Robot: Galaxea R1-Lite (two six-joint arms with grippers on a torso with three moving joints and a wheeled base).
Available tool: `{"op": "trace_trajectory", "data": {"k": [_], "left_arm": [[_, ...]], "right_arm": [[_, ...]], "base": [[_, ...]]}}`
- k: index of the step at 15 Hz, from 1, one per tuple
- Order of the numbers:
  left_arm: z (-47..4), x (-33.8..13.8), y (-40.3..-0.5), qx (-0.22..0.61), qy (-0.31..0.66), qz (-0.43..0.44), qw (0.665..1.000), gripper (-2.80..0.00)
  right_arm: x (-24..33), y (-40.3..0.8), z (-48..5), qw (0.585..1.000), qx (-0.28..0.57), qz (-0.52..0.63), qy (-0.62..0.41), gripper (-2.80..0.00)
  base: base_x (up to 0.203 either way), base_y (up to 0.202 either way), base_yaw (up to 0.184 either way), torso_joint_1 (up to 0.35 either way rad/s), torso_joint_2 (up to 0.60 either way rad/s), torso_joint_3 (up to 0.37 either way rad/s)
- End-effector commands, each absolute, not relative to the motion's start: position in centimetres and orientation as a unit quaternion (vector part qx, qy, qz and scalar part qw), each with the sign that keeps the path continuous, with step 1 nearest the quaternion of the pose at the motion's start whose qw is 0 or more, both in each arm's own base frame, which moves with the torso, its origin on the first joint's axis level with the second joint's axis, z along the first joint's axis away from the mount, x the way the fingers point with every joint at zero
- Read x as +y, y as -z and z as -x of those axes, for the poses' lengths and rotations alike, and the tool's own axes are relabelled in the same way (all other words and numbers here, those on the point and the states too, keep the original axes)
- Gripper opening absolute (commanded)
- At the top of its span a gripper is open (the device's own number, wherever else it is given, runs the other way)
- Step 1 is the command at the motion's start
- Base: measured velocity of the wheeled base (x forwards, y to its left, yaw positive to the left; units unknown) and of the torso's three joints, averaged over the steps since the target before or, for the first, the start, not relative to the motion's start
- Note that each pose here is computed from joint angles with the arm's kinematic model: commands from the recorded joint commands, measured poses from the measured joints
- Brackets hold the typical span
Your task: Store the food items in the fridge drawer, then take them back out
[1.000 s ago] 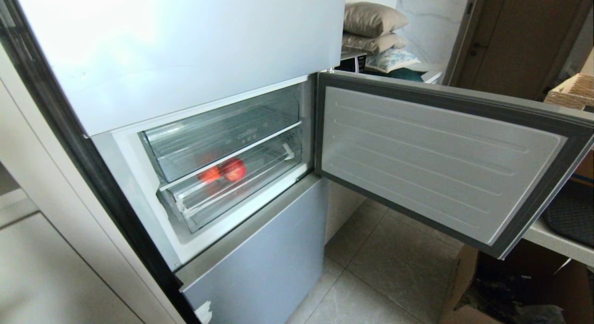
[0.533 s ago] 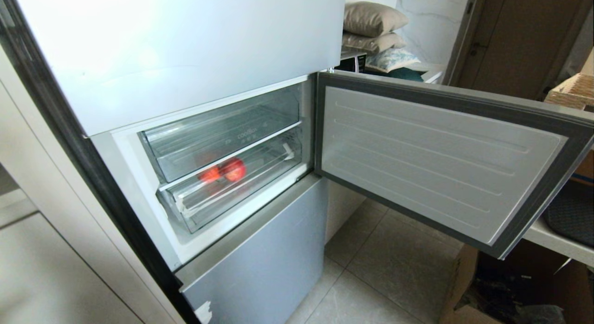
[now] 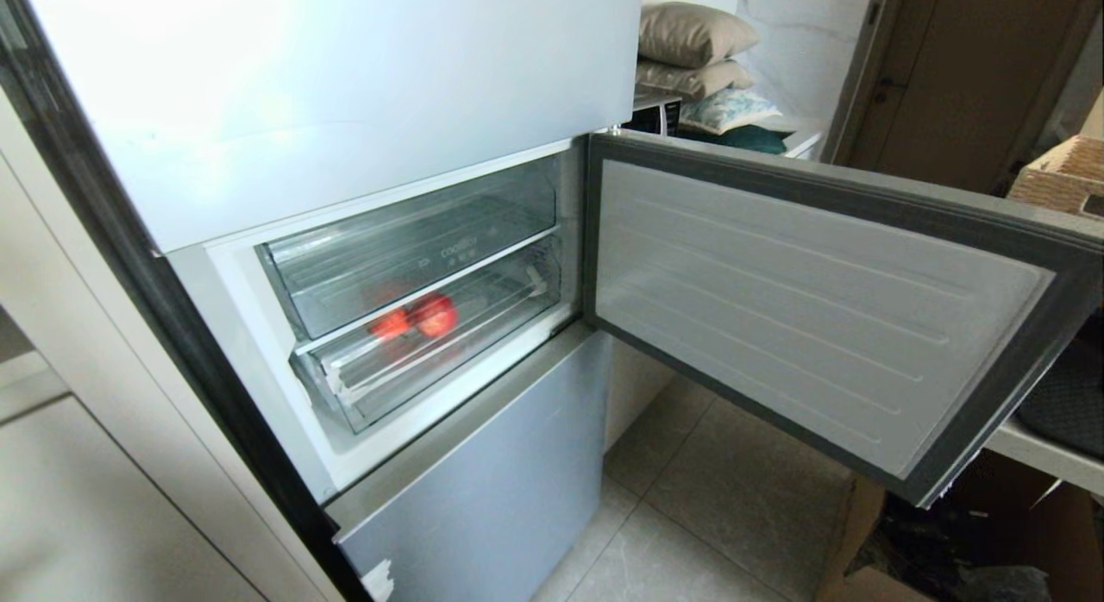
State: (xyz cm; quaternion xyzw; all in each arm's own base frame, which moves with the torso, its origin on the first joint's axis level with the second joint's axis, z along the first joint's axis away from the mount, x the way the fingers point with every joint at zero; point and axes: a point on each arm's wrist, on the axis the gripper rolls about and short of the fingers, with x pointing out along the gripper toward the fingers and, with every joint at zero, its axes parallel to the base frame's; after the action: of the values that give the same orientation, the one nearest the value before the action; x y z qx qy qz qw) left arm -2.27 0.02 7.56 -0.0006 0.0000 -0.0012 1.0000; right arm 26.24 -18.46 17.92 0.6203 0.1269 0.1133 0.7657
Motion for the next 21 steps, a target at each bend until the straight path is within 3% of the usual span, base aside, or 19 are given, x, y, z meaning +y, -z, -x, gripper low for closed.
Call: {"op": "trace_trajectory", "data": {"k": [1, 5, 8, 11, 13, 15, 21], "left_arm": [[2.3, 0.0, -7.6, 0.0, 0.001, 0.001, 1.0, -2.8], [2.3, 0.0, -7.6, 0.0, 0.001, 0.001, 1.0, -2.8], [2.3, 0.0, -7.6, 0.0, 0.001, 0.001, 1.0, -2.8], [2.3, 0.0, -7.6, 0.0, 0.001, 0.001, 1.0, -2.8], [2.3, 0.0, -7.6, 0.0, 0.001, 0.001, 1.0, -2.8], [2.3, 0.0, -7.6, 0.0, 0.0, 0.001, 1.0, -2.8], [2.3, 0.0, -7.6, 0.0, 0.001, 0.001, 1.0, -2.8]], "right_arm": [[-15.6, -20.2, -22.7, 0.78, 0.113, -0.6, -0.136, -2.8], [-10.3, -25.0, -16.0, 0.828, 0.034, -0.52, -0.208, -2.8], [-7.7, -28.7, -12.8, 0.823, -0.044, -0.506, -0.255, -2.8], [-8.1, -28.8, -13.1, 0.841, -0.091, -0.491, -0.209, -2.8], [-8.7, -27.6, -14.3, 0.86, -0.116, -0.488, -0.09, -2.8], [-7.0, -25.8, -16.1, 0.887, -0.083, -0.454, -0.008, -2.8], [4.0, -20.7, -21.5, 0.934, 0.091, -0.34, -0.069, -2.8]], "base": [[0.0, 0.0, 0.0, 0.0, 0.0, 0.0], [0.0, 0.0, 0.0, 0.0, 0.0, 0.0], [0.0, 0.0, 0.0, 0.0, 0.0, 0.0], [0.0, 0.0, 0.0, 0.0, 0.0, 0.0], [0.0, 0.0, 0.0, 0.0, 0.0, 0.0], [0.0, 0.0, 0.0, 0.0, 0.0, 0.0], [0.0, 0.0, 0.0, 0.0, 0.0, 0.0]]}}
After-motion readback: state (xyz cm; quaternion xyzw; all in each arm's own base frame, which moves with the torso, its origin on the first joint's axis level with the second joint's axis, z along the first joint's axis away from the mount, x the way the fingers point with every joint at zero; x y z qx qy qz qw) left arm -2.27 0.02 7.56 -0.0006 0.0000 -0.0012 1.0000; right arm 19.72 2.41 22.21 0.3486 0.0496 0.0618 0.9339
